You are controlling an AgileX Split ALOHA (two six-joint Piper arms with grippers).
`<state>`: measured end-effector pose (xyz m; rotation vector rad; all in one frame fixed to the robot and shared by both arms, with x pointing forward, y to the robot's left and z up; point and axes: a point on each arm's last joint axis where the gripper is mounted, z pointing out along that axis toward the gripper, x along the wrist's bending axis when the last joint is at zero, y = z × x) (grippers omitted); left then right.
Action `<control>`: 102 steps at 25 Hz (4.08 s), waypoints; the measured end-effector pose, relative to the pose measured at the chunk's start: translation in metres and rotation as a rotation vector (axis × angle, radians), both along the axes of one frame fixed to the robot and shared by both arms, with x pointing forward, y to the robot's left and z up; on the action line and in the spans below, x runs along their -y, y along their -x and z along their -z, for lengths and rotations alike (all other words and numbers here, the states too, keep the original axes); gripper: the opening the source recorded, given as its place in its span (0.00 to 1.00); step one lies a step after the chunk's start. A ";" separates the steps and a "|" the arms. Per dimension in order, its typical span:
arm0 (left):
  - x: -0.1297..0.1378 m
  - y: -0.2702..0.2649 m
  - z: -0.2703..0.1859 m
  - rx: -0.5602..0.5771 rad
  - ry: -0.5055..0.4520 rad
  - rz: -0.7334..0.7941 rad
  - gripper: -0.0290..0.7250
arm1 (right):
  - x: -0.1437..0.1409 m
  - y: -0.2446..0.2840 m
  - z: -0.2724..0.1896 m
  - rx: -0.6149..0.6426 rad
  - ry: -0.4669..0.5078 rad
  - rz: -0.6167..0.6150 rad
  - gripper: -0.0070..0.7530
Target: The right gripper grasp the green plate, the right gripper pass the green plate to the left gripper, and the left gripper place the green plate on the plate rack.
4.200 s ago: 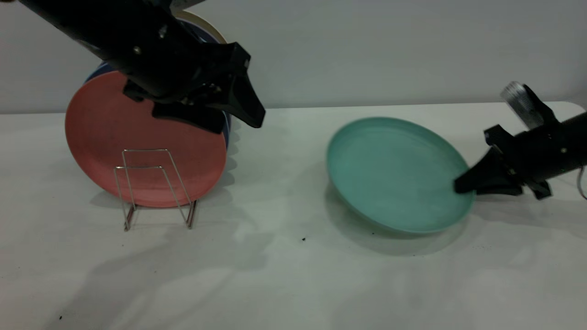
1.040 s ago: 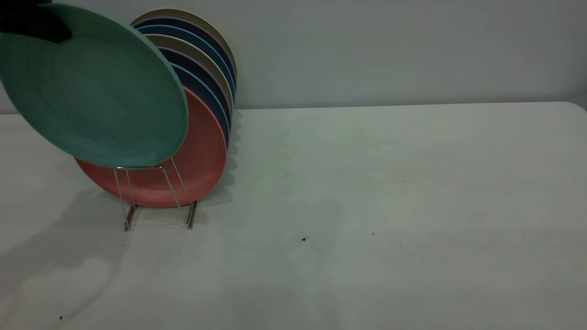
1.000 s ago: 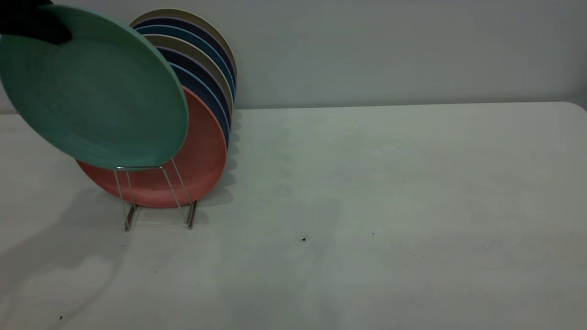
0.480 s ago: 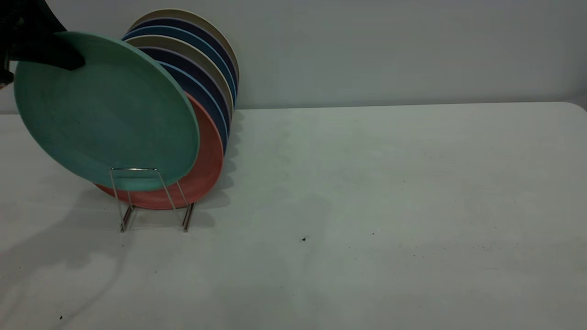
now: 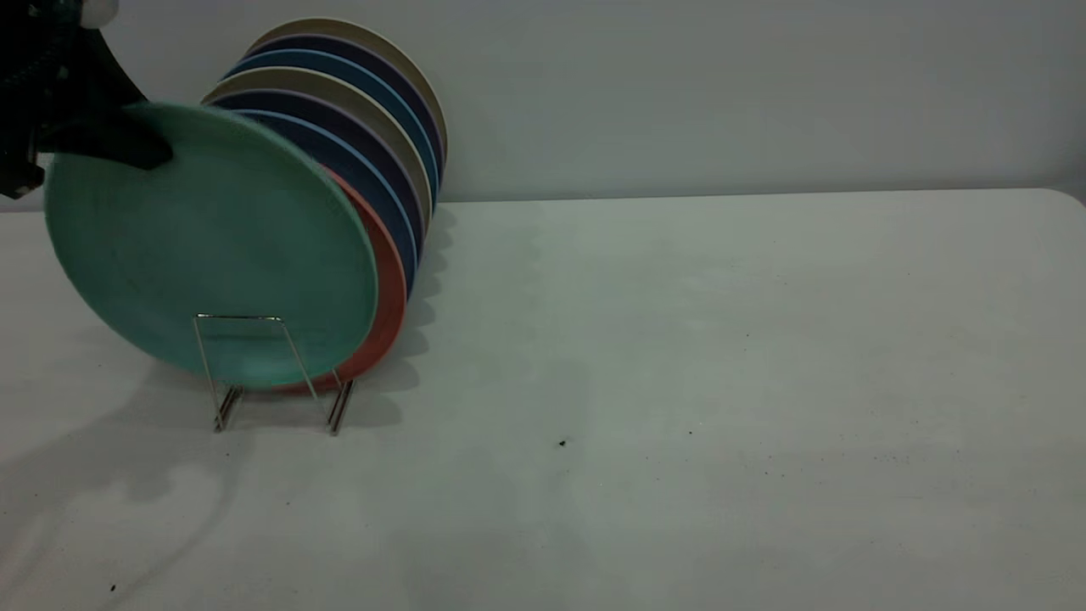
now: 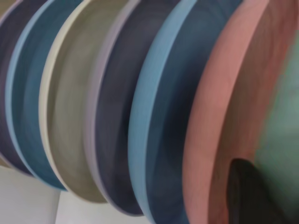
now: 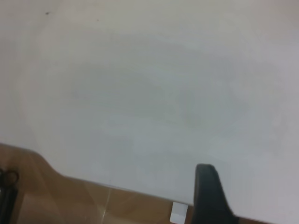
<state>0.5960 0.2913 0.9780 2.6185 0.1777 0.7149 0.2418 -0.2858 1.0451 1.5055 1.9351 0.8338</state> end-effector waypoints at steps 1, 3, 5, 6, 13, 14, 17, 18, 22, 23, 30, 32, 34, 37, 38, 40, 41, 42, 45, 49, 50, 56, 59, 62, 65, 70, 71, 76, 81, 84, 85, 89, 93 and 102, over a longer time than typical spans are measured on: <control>0.000 0.000 0.000 -0.004 0.003 0.000 0.36 | 0.000 0.000 0.000 0.000 0.001 0.001 0.64; 0.000 0.001 0.001 -0.013 0.012 -0.011 0.45 | 0.000 0.000 0.000 0.001 0.002 0.001 0.64; 0.000 0.001 0.001 -0.027 0.029 -0.039 0.51 | 0.000 0.000 0.000 0.001 0.002 0.001 0.64; 0.000 0.001 0.001 -0.035 0.038 -0.053 0.54 | 0.000 0.000 0.000 0.001 0.002 0.001 0.64; 0.001 0.012 -0.033 0.003 0.115 -0.162 0.59 | 0.000 0.000 0.000 0.001 0.004 0.002 0.64; 0.001 0.014 -0.040 0.013 0.129 -0.179 0.59 | 0.000 0.000 0.000 0.001 0.005 0.003 0.64; 0.003 0.026 -0.068 0.065 0.175 -0.227 0.59 | 0.001 0.000 0.000 0.000 0.005 0.003 0.64; 0.003 0.031 -0.079 0.084 0.196 -0.247 0.59 | 0.001 0.000 0.000 0.000 0.005 0.003 0.64; 0.005 0.059 -0.124 0.148 0.325 -0.357 0.59 | 0.002 -0.001 0.000 0.012 0.022 0.014 0.64; 0.006 0.068 -0.136 0.155 0.362 -0.385 0.59 | 0.003 -0.003 0.001 0.018 0.030 0.020 0.64; 0.005 0.159 -0.181 0.032 0.381 -0.573 0.59 | 0.006 -0.004 0.005 0.054 0.020 0.010 0.64; 0.001 0.184 -0.184 -0.045 0.367 -0.692 0.59 | 0.007 -0.004 0.005 0.053 0.016 -0.003 0.64; -0.003 0.207 -0.184 -0.131 0.356 -0.822 0.59 | 0.008 -0.004 0.005 0.053 0.012 -0.005 0.64; -0.010 0.232 -0.177 -0.223 0.329 -1.005 0.59 | 0.009 -0.004 0.005 0.052 0.007 -0.017 0.64; -0.012 0.238 -0.174 -0.221 0.323 -1.040 0.59 | 0.009 -0.004 0.005 0.053 0.006 -0.031 0.64; -0.014 0.246 -0.160 -0.241 0.310 -1.087 0.59 | 0.010 -0.002 0.005 0.063 0.004 -0.056 0.64; -0.013 0.251 -0.150 -0.264 0.303 -1.098 0.59 | 0.010 -0.001 0.005 0.071 0.003 -0.060 0.64; -0.013 0.255 -0.139 -0.286 0.294 -1.105 0.59 | 0.010 0.000 0.005 0.077 0.001 -0.062 0.64; -0.010 0.275 -0.102 -0.359 0.286 -1.133 0.60 | 0.011 0.003 0.005 0.100 -0.003 -0.060 0.64; -0.008 0.297 -0.061 -0.398 0.288 -1.158 0.65 | 0.011 0.004 0.005 0.107 -0.010 -0.062 0.64; -0.008 0.302 -0.054 -0.391 0.295 -1.161 0.67 | 0.010 0.004 0.005 0.107 -0.015 -0.064 0.64; -0.006 0.324 -0.053 -0.275 0.393 -1.176 0.69 | 0.010 0.004 0.005 0.104 -0.022 -0.068 0.64; -0.005 0.331 -0.054 -0.237 0.461 -1.208 0.69 | 0.010 0.004 0.005 0.104 -0.022 -0.068 0.64; -0.007 0.337 -0.055 -0.200 0.505 -1.254 0.69 | 0.010 0.004 0.005 0.104 -0.022 -0.068 0.64; -0.008 0.341 -0.055 -0.168 0.527 -1.273 0.69 | 0.010 0.004 0.005 0.104 -0.022 -0.068 0.64; -0.008 0.343 -0.055 -0.155 0.538 -1.274 0.69 | 0.010 0.010 0.005 0.144 -0.030 0.005 0.64; -0.008 0.343 -0.055 -0.155 0.538 -1.274 0.69 | 0.010 0.011 0.005 0.156 -0.031 0.027 0.64; -0.008 0.344 -0.056 -0.150 0.540 -1.273 0.69 | 0.009 0.012 0.005 0.160 -0.028 0.099 0.64; -0.007 0.359 -0.056 -0.053 0.602 -1.235 0.69 | 0.009 0.012 0.006 0.159 -0.029 0.105 0.63; -0.006 0.371 -0.055 0.018 0.646 -1.208 0.69 | 0.008 0.011 0.006 0.157 -0.030 0.105 0.63; -0.006 0.373 -0.055 0.025 0.651 -1.205 0.69 | 0.008 0.011 0.006 0.156 -0.030 0.105 0.63; -0.006 0.374 -0.055 0.030 0.654 -1.203 0.69 | 0.008 0.012 0.006 0.157 -0.030 0.105 0.63; -0.006 0.374 -0.055 0.031 0.654 -1.203 0.69 | 0.008 0.012 0.006 0.157 -0.030 0.105 0.63; -0.006 0.374 -0.055 0.031 0.654 -1.203 0.69 | 0.008 0.012 0.006 0.157 -0.031 0.104 0.63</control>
